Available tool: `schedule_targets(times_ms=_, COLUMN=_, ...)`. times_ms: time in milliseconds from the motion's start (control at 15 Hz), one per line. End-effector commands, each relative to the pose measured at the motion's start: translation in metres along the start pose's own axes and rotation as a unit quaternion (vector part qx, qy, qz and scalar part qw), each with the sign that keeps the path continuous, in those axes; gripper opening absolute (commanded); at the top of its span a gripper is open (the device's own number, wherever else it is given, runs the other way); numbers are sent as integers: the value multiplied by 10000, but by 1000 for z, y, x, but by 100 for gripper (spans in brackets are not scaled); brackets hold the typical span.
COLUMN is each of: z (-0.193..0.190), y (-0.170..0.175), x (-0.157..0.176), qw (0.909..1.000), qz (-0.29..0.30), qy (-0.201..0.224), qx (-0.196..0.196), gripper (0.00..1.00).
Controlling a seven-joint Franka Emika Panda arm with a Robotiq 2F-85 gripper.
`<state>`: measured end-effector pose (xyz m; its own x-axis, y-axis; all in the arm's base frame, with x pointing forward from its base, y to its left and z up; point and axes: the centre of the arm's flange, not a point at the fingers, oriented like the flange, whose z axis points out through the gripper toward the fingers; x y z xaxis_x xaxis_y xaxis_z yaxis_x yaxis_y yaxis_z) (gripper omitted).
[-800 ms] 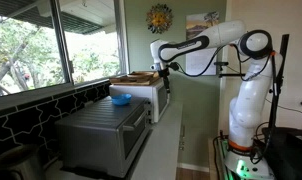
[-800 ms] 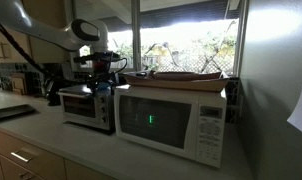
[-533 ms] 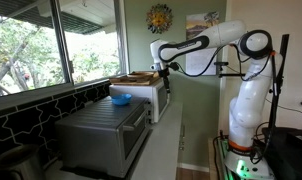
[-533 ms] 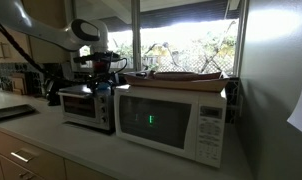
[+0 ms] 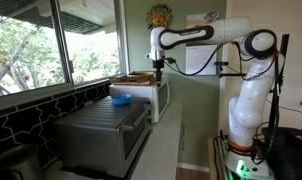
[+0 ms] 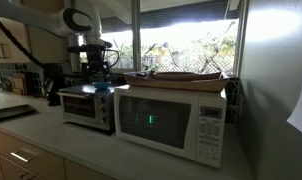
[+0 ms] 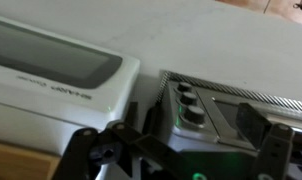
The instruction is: Turn the blue bowl over
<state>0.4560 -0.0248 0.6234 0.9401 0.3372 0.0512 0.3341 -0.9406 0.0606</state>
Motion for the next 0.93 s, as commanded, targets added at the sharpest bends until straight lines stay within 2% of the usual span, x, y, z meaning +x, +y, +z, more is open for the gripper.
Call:
schedule_targets(times_ms=0, z=-43, y=-33, x=26, qw=9950, qz=392, qy=829, qx=397, gripper=100)
schedule_targets(times_ms=267, z=-39, y=-58, x=68, qw=9773, qz=1236, qy=1578, qx=693, gripper=100)
schedule_targets(times_ms=467, z=-18, y=-65, x=95, qw=9625, qz=1760, qy=1901, qx=812, gripper=100)
schedule_targets(times_ms=667, z=4, y=-64, x=113, qw=9558, qz=1989, qy=2039, qx=727, gripper=100)
schedule_targets(times_ms=800, z=23, y=-61, x=119, qw=9571, qz=2090, qy=1927, qx=555, gripper=100)
schedule_targets(times_ms=867, z=31, y=-59, x=121, qw=9577, qz=2101, qy=1868, qx=609, gripper=100)
